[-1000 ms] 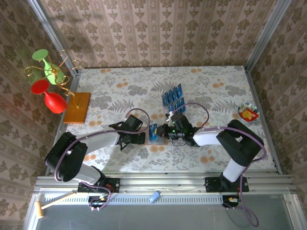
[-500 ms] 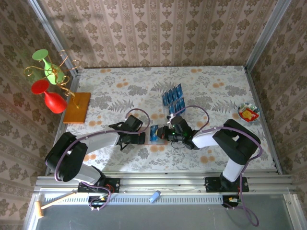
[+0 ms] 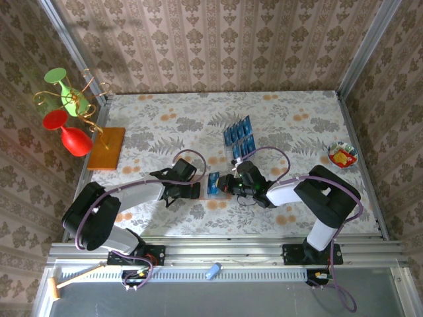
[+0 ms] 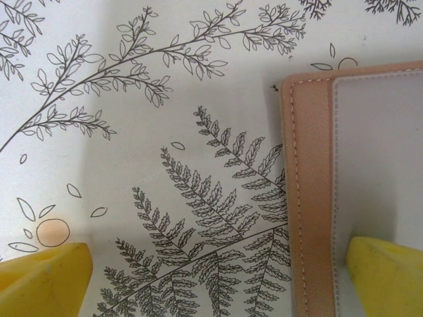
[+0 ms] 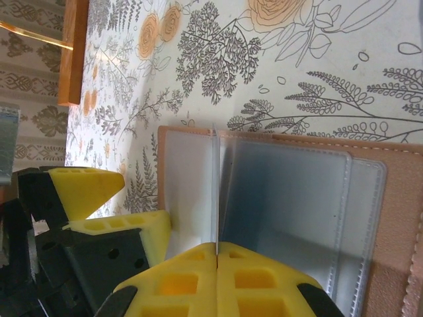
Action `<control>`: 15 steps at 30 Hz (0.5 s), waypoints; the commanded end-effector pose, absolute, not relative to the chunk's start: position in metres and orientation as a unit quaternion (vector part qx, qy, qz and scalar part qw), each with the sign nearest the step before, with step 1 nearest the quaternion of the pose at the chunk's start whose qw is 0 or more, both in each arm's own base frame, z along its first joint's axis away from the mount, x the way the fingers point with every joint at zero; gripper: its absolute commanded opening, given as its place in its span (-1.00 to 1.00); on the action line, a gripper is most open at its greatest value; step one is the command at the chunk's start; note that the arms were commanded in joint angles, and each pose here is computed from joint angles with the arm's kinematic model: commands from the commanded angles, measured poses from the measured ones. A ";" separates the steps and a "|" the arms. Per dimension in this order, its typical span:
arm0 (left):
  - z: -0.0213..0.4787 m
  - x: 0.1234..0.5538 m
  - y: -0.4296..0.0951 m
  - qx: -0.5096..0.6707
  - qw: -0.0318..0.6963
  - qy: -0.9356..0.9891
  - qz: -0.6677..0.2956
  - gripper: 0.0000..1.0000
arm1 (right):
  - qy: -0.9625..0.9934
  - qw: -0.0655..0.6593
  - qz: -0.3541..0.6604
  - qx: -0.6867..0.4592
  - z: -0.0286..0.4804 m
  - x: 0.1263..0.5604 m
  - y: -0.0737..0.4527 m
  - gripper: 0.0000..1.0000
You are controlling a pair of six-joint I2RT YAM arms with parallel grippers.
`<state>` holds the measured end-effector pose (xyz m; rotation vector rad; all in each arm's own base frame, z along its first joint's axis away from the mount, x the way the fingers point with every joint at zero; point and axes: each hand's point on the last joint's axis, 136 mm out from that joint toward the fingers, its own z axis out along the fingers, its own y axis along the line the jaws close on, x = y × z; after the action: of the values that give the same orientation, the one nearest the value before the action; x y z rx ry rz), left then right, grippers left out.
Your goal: Put the credit cards into the card holder
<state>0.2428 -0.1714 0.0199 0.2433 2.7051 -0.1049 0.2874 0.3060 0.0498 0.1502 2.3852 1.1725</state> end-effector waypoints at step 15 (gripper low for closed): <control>0.011 0.233 -0.159 0.087 0.198 0.976 -0.014 1.00 | 0.865 0.227 0.442 0.065 0.044 0.282 0.307 -1.00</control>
<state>0.2429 -0.1714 0.0200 0.2431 2.7046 -0.1048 0.2868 0.3067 0.0506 0.1727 2.3721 1.2027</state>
